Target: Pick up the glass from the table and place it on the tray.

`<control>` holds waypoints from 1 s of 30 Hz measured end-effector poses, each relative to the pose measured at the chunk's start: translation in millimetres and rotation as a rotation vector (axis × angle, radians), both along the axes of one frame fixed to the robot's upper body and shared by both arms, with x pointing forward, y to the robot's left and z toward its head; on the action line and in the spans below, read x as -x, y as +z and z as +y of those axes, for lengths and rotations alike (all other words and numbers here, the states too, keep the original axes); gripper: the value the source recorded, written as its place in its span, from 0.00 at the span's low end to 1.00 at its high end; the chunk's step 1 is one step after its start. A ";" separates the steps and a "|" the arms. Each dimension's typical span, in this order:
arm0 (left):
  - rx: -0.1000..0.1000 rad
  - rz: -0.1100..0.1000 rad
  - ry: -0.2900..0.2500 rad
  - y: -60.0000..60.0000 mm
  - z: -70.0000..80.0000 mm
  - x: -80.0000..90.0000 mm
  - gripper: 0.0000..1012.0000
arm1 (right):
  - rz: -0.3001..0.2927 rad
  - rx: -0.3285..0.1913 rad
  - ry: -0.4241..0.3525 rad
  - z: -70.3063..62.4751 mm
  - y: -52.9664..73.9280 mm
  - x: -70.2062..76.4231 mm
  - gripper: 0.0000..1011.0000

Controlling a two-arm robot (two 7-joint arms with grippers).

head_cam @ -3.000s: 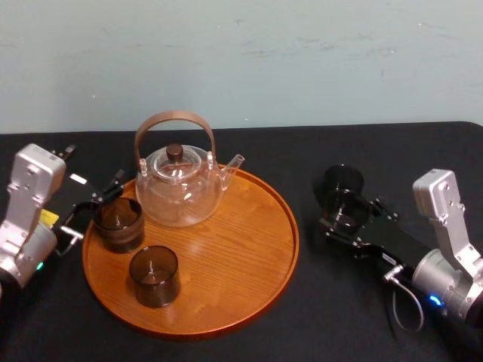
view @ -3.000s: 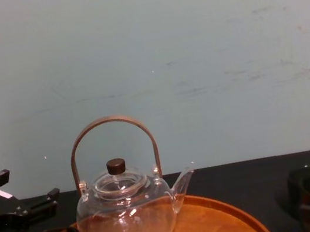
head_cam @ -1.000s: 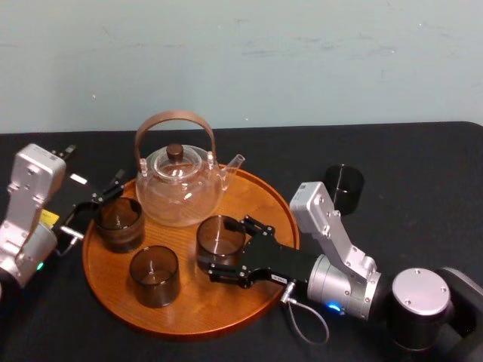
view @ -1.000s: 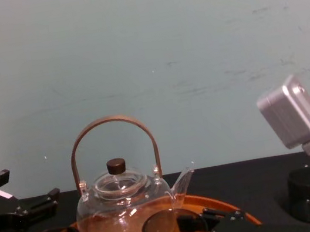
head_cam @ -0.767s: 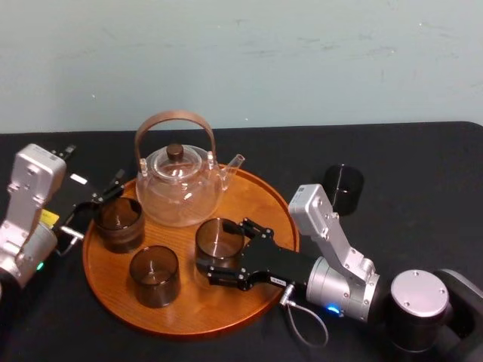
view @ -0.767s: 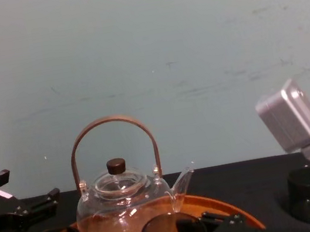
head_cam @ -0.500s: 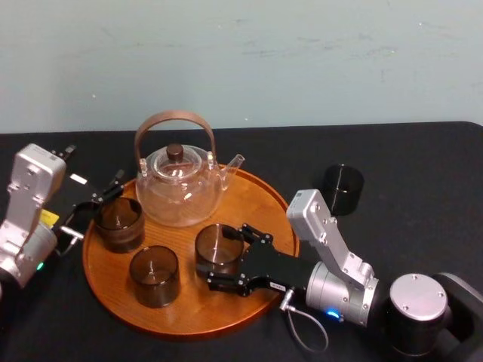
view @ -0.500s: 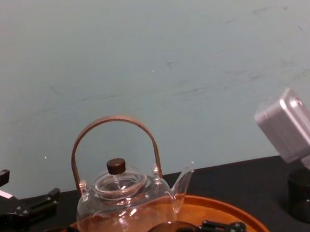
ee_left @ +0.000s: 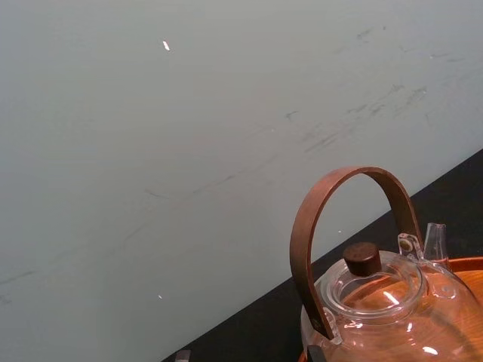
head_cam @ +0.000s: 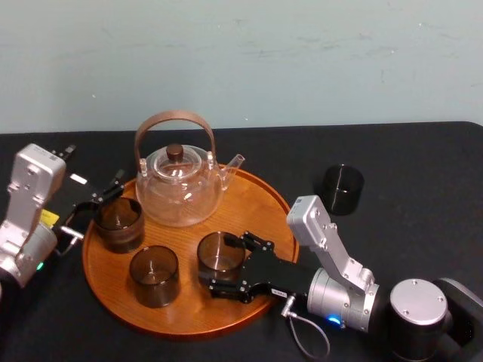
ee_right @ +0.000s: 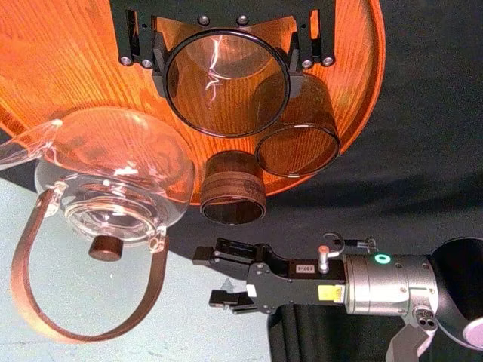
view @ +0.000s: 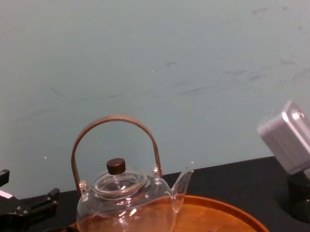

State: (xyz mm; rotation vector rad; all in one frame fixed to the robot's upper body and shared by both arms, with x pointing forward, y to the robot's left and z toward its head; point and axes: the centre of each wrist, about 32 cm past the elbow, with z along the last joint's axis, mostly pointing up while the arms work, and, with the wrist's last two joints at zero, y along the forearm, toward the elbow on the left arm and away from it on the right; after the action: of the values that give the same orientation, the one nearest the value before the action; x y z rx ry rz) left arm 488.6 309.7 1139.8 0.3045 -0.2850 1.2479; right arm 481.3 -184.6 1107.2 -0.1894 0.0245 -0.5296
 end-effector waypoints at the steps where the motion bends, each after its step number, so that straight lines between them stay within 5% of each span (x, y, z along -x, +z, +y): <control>1: 0.000 0.000 0.000 0.0 0.0 0.0 0.99 | 0.002 0.001 0.000 0.1 -0.4 0.0 0.90; 25: 0.000 0.000 0.000 0.0 0.0 0.0 0.99 | 0.019 0.004 0.011 0.7 -5.4 -1.3 0.90; 30: 0.000 0.000 0.000 0.0 0.0 0.0 0.99 | 0.019 0.003 0.011 0.8 -5.2 -1.3 0.98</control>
State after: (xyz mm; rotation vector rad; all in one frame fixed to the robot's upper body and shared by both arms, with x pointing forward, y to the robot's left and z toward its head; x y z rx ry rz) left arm 488.6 309.7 1139.8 0.3044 -0.2851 1.2480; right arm 482.6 -183.9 1102.0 -0.1976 0.0409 -0.5166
